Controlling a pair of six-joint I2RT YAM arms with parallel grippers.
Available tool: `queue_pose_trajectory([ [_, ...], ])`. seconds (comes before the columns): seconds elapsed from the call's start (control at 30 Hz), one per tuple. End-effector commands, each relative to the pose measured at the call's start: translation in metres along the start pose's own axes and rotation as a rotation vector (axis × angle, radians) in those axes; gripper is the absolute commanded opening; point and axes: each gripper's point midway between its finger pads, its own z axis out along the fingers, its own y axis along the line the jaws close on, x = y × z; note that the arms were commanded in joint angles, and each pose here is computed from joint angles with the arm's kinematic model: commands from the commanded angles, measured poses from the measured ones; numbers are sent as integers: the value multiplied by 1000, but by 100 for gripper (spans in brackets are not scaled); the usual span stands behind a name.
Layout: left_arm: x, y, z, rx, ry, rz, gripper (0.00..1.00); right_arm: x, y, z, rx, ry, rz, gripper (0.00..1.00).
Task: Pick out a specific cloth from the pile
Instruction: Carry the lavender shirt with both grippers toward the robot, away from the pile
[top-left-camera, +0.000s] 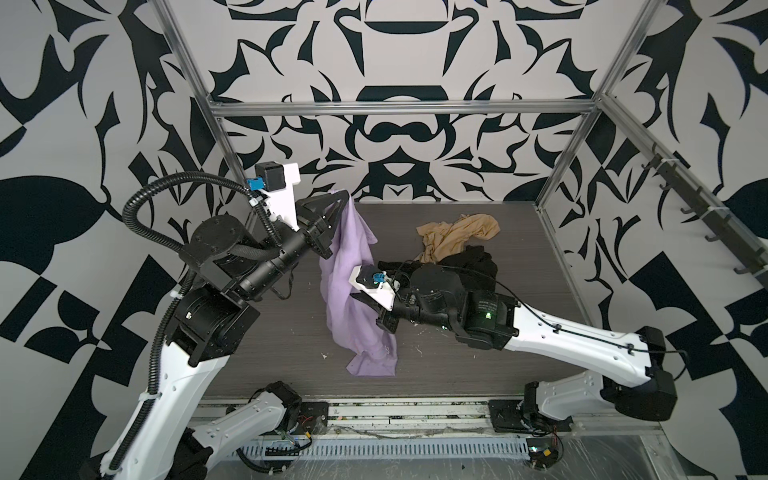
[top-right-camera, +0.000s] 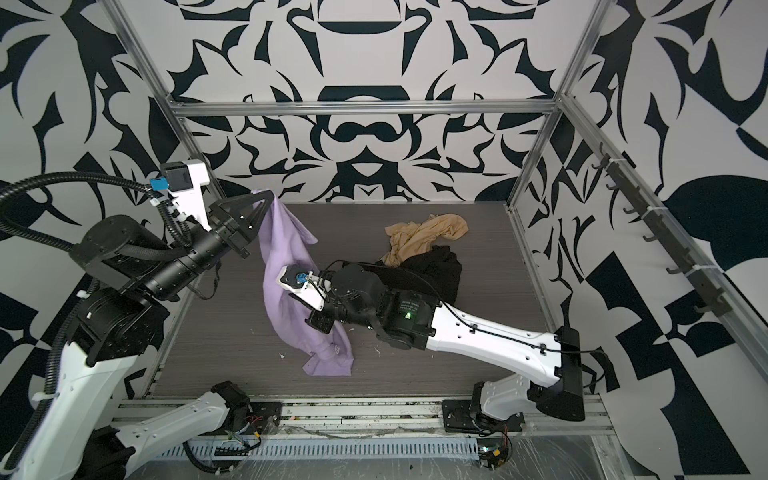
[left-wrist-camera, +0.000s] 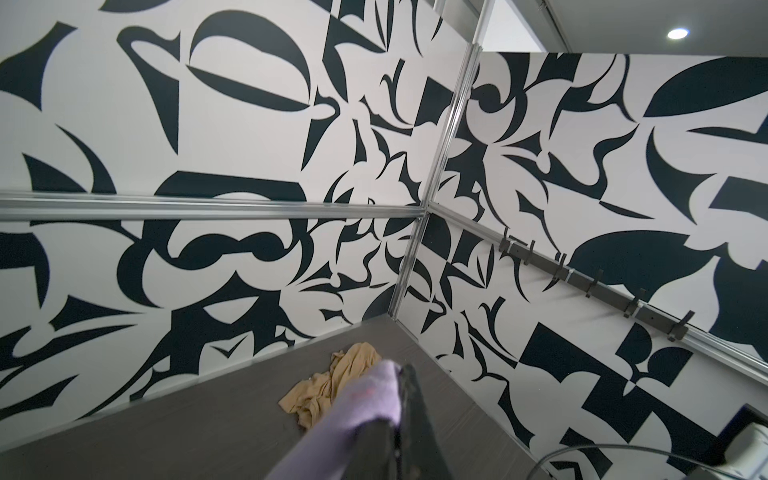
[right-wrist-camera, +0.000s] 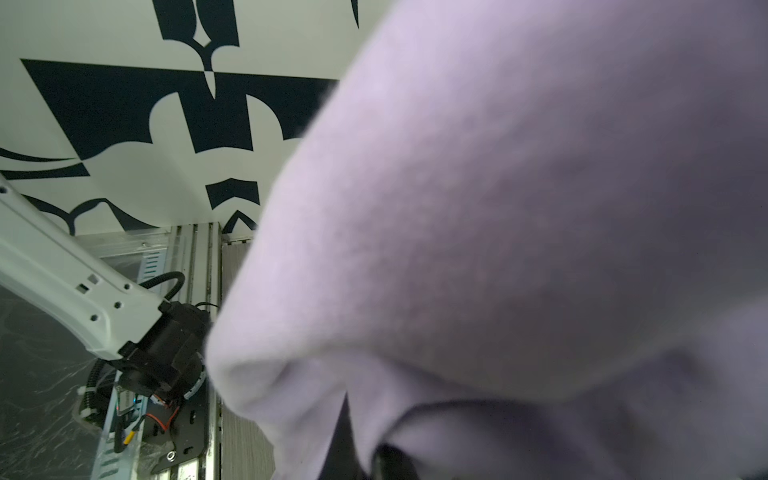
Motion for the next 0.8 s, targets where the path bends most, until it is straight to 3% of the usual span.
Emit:
queue_pose_trajectory([
  [0.0, 1, 5, -7, -32, 4, -27, 0, -29, -18, -21, 57, -119, 1, 0],
  [0.27, 31, 18, -5, -79, 79, -67, 0, 11, -23, -23, 39, -30, 40, 0],
  [0.77, 69, 35, -33, -164, 157, -147, 0, 58, -13, -19, 12, 63, 101, 0],
])
